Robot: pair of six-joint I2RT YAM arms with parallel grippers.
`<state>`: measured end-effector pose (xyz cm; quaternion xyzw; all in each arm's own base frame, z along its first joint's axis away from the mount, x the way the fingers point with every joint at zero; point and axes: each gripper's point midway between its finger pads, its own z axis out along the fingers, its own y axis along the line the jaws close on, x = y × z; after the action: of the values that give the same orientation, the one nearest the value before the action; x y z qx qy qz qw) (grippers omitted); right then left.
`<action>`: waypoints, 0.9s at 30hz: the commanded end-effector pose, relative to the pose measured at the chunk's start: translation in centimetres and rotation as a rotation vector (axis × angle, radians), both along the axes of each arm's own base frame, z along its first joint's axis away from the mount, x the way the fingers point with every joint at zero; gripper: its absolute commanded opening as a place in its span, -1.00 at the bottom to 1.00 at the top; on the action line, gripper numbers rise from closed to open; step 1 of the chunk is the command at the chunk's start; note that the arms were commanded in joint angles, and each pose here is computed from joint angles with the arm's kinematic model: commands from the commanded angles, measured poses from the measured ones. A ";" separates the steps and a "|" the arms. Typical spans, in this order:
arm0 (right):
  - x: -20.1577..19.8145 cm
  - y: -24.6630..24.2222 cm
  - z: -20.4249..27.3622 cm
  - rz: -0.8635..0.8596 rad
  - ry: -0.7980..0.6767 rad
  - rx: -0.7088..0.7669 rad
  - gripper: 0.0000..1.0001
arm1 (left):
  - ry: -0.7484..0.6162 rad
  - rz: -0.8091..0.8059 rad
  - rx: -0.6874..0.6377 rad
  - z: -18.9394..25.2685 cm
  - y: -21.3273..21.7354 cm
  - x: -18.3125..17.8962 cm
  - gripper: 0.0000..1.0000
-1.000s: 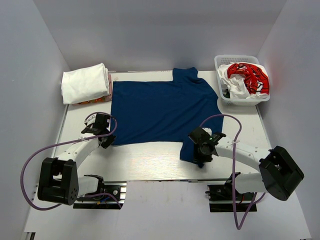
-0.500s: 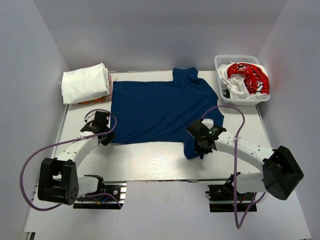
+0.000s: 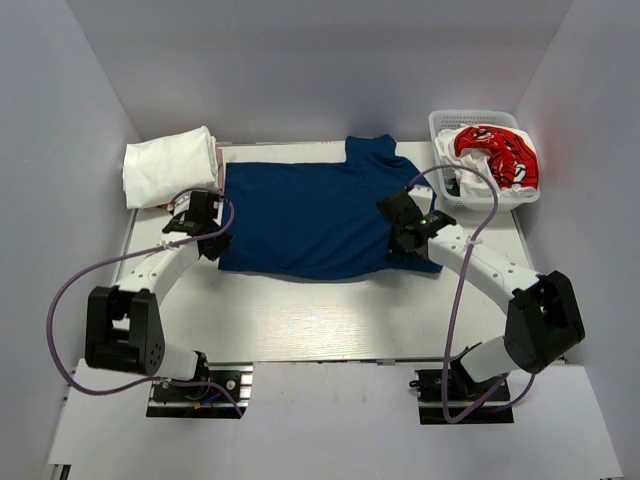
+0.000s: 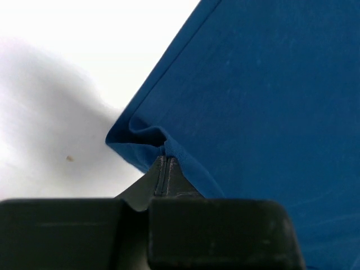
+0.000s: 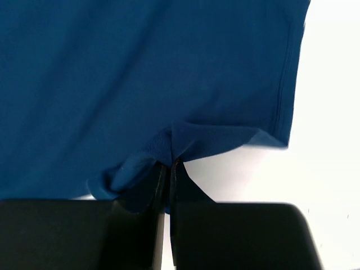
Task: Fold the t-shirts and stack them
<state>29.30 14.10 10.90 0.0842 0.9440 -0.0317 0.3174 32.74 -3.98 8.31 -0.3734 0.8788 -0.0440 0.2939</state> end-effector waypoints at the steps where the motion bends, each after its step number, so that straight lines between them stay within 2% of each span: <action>1: 4.7 -0.3 3.7 -0.028 -0.134 0.009 -1.00 | -0.017 0.025 0.003 1.1 0.5 1.8 -1.00; 3: 6.1 -0.9 3.2 -0.053 -0.116 -0.011 -1.00 | -0.034 0.051 0.010 1.0 1.3 2.7 -1.00; 4: 7.2 -0.4 4.4 -0.054 -0.140 0.014 -1.00 | -0.047 0.051 0.008 1.3 1.2 3.5 -1.00; 6: 8.2 -1.2 2.7 -0.068 -0.090 -0.015 -1.00 | -0.057 0.061 0.007 1.4 1.5 4.5 -1.00; 7: 9.2 -0.5 3.8 -0.061 -0.113 0.016 -1.00 | -0.072 0.064 0.011 2.1 1.8 5.4 -1.00; 8: 9.9 -1.1 2.4 -0.068 -0.078 -0.004 -1.00 | -0.055 0.069 0.020 1.4 1.9 5.9 -1.00; 15: 15.4 -1.3 3.5 -0.048 -0.113 0.004 -1.00 | -0.074 0.093 0.009 1.5 2.6 11.0 -1.00; 19: 18.0 -2.0 1.4 -0.032 -0.075 -0.034 -1.00 | -0.062 0.053 0.003 0.4 2.4 13.7 -1.00; 20: 19.2 -1.5 2.3 -0.021 -0.103 -0.016 -1.00 | -0.041 0.053 0.004 -0.7 2.4 14.2 -1.00; 21: 19.6 -1.7 1.6 0.004 -0.085 -0.022 -0.97 | -0.048 0.053 0.004 -0.3 2.3 15.0 -1.00; 22: 20.0 -1.7 0.5 0.014 -0.061 -0.022 -0.71 | -0.040 0.059 0.013 -0.5 2.5 15.3 -1.00; 23: 21.2 -1.0 1.1 0.043 -0.080 -0.013 -0.37 | -0.012 0.073 0.023 -1.0 3.1 15.1 -0.96; 24: 21.5 -1.1 0.8 0.048 -0.068 -0.011 0.19 | -0.007 0.073 0.024 -1.0 3.1 15.8 -0.28; 25: 22.3 -0.8 0.4 0.066 -0.061 -0.013 0.37 | 0.002 0.073 0.024 -1.0 3.1 16.0 0.13; 27: 22.7 -0.5 1.5 0.076 -0.059 0.000 0.46 | -0.003 0.078 0.032 -0.2 3.3 16.2 0.99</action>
<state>50.90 12.91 10.02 0.0751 0.9385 -0.0354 0.3352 48.24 -1.48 5.05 -0.3963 0.8736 -0.0198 0.2819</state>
